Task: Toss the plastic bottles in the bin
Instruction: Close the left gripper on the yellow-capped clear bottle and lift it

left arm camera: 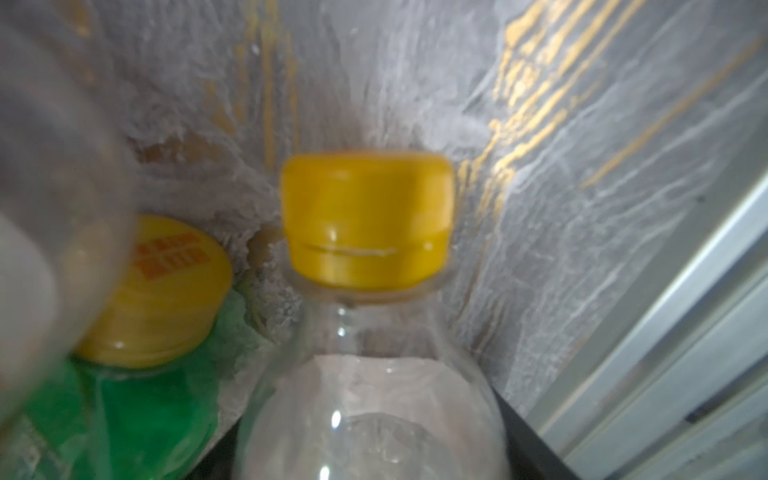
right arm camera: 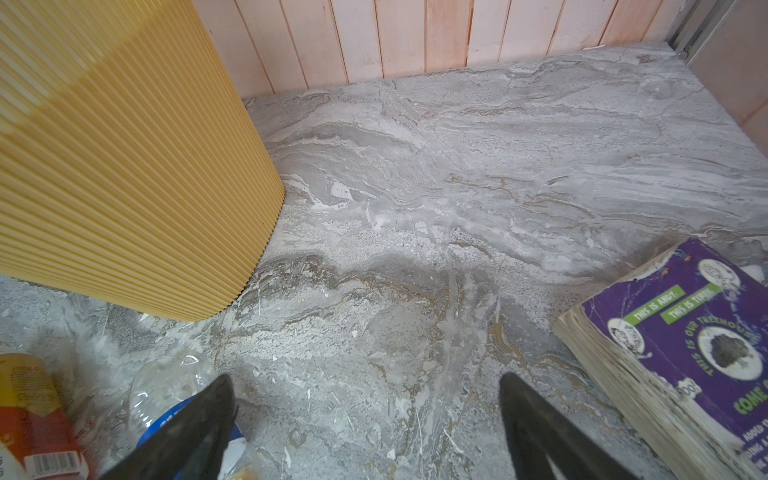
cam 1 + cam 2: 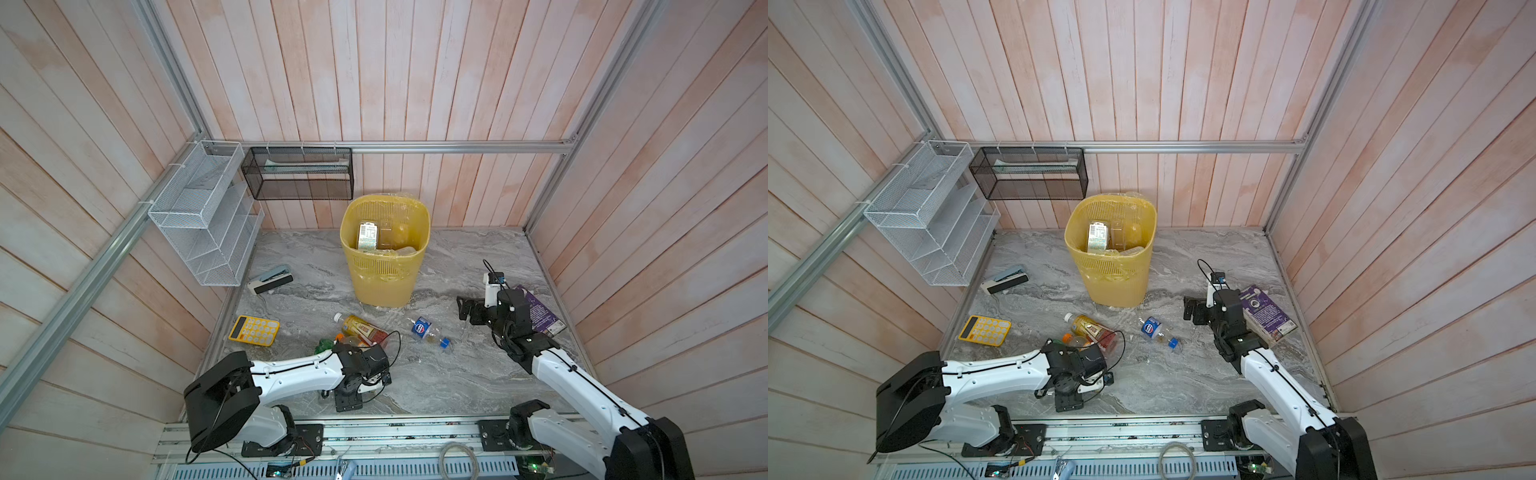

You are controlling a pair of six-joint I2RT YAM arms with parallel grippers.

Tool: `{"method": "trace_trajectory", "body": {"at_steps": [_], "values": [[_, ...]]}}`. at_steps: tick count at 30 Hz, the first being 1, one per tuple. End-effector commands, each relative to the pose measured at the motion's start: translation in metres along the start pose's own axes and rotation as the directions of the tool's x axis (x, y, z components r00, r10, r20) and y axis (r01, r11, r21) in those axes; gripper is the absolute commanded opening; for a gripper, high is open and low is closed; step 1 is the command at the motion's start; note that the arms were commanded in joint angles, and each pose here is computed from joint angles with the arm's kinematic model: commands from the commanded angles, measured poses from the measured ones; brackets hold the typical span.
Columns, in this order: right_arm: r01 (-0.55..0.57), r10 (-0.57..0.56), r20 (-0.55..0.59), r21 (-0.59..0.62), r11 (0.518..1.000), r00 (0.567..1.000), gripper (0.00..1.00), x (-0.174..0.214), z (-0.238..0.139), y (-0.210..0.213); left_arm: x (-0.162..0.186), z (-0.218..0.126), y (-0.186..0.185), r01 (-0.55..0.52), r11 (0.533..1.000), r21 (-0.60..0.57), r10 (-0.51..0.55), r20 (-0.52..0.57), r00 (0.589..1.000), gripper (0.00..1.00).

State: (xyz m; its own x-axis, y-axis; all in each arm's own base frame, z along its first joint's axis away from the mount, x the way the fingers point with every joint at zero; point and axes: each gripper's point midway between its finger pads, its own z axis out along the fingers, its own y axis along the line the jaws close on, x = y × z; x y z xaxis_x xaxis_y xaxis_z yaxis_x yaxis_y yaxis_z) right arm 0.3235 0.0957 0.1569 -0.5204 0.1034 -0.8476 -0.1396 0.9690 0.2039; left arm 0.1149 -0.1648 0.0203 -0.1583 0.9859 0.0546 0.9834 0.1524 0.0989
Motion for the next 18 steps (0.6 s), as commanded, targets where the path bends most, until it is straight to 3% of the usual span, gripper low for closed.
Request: {"method": "trace_trajectory", "body": {"at_steps": [1, 8, 13, 16, 18], "values": [[0.007, -0.006, 0.044, -0.020, 1.000, 0.999, 0.99, -0.013, -0.004, 0.003, -0.015, -0.011, 0.004, 0.030, 1.000, -0.008, -0.029, 0.047, 0.998, 0.70], [-0.001, 0.002, 0.038, -0.017, 1.000, 0.999, 0.99, -0.009, -0.005, 0.001, -0.027, -0.029, 0.004, 0.069, 0.997, -0.019, -0.066, 0.121, 0.990, 0.64], [-0.006, 0.006, 0.046, -0.012, 1.000, 0.999, 0.99, -0.011, -0.008, 0.000, -0.043, -0.059, 0.012, 0.096, 0.994, -0.052, -0.081, 0.246, 0.966, 0.61], [-0.007, 0.007, 0.049, -0.005, 1.000, 0.999, 0.99, -0.010, -0.010, -0.002, -0.058, -0.094, 0.020, 0.121, 0.990, -0.072, -0.085, 0.379, 0.922, 0.61], [-0.008, 0.008, 0.055, 0.001, 1.000, 0.998, 0.99, -0.011, -0.012, -0.004, -0.068, -0.126, 0.027, 0.146, 0.984, -0.098, -0.079, 0.496, 0.864, 0.61]]}}
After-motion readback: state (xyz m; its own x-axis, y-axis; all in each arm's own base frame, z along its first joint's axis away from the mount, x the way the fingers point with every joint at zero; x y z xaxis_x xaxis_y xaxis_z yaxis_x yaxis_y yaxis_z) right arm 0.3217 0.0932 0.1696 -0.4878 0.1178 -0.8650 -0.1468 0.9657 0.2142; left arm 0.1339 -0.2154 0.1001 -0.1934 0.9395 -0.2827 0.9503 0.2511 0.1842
